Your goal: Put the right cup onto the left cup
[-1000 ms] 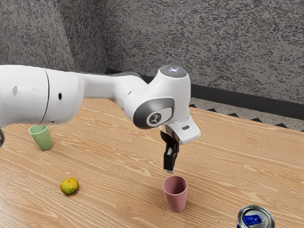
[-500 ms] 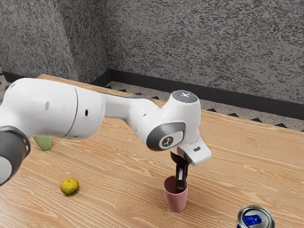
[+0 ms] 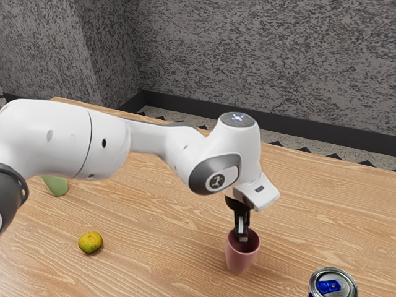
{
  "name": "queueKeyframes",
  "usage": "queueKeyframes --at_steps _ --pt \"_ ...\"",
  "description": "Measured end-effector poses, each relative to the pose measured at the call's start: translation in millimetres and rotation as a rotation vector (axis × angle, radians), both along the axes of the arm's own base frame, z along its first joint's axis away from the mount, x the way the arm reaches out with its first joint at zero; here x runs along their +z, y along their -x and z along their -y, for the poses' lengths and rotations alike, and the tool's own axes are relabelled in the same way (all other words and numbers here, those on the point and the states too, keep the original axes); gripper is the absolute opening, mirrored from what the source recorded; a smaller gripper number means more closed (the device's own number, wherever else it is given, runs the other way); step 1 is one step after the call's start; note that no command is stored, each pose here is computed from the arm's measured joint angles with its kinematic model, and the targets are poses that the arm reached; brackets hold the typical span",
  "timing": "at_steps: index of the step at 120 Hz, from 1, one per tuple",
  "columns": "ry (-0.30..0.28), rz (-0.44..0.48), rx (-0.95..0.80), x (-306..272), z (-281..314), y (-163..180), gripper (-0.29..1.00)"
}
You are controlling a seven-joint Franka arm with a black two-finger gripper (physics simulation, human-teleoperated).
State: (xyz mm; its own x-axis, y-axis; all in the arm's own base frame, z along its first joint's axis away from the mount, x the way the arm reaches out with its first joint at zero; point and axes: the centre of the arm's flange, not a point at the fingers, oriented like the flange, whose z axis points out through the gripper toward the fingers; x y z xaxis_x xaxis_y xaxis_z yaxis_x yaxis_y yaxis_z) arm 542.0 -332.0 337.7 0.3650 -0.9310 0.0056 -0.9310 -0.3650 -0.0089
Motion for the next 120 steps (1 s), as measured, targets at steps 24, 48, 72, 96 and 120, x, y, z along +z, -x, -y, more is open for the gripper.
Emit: queueKeyframes --at_steps 24,48,72,96,120 --pt "0.007 0.080 0.064 64 -57 -8 -0.08" --pt "-0.035 0.140 0.220 118 -169 -35 -0.08" --pt "-0.078 0.117 0.366 134 -270 -44 -0.08" --pt "-0.102 0.080 0.513 138 -381 -42 -0.08" --pt "-0.117 0.053 0.591 140 -460 -30 -0.08"
